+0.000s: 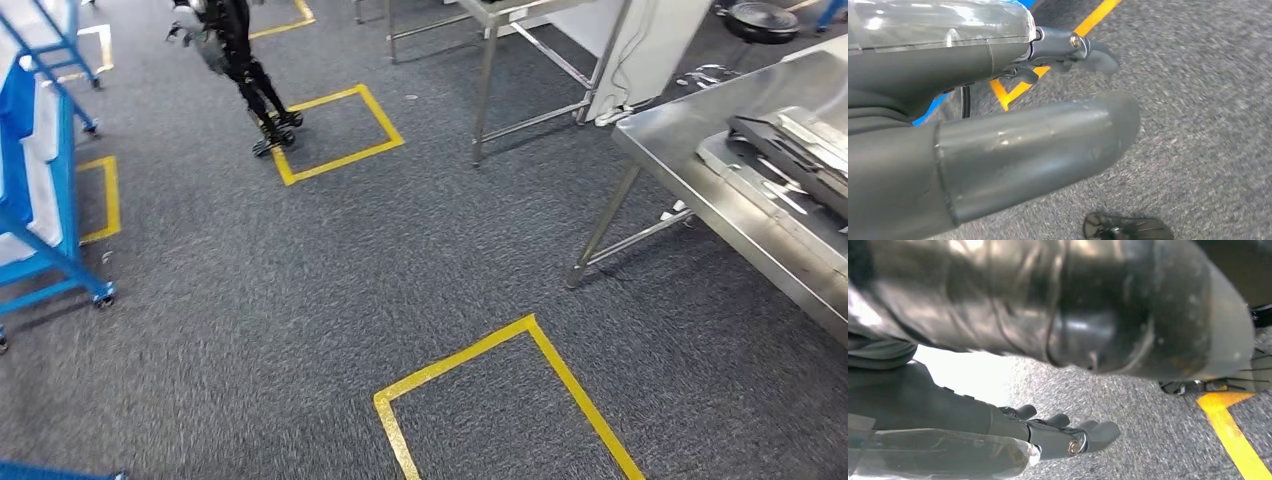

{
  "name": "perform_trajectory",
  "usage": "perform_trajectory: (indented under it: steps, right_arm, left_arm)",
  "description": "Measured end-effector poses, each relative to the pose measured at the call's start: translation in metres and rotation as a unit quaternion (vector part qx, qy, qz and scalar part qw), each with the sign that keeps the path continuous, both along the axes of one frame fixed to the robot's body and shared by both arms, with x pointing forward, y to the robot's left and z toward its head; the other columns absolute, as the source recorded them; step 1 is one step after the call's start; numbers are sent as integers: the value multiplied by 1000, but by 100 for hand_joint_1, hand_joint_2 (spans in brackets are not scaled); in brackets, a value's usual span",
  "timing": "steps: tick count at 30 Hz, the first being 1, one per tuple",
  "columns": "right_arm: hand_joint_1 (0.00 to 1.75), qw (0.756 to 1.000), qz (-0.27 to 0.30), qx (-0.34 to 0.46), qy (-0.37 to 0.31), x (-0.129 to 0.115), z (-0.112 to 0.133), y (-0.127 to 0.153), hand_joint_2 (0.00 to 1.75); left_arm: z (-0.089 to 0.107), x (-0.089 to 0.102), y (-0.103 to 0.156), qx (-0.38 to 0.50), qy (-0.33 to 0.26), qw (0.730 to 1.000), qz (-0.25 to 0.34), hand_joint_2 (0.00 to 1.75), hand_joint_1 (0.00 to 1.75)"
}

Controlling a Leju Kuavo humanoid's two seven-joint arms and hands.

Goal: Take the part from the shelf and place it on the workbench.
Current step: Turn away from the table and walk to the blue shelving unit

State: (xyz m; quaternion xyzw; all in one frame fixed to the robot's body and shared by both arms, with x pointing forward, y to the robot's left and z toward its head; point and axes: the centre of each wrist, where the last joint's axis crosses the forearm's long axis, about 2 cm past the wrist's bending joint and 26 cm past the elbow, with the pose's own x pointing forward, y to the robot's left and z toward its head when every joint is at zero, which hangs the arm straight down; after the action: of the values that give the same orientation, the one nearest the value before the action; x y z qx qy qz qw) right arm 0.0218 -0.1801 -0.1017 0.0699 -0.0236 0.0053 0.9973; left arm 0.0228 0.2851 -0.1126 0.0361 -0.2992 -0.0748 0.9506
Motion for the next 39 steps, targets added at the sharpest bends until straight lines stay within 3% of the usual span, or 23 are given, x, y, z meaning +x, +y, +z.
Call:
perform_trajectory:
  steps: [39]
  right_arm:
    - [0, 1000, -2, -25, 6, -2, -1, -5, 0]
  left_arm:
    - [0, -5, -6, -5, 5, 1000, 11, 0, 0]
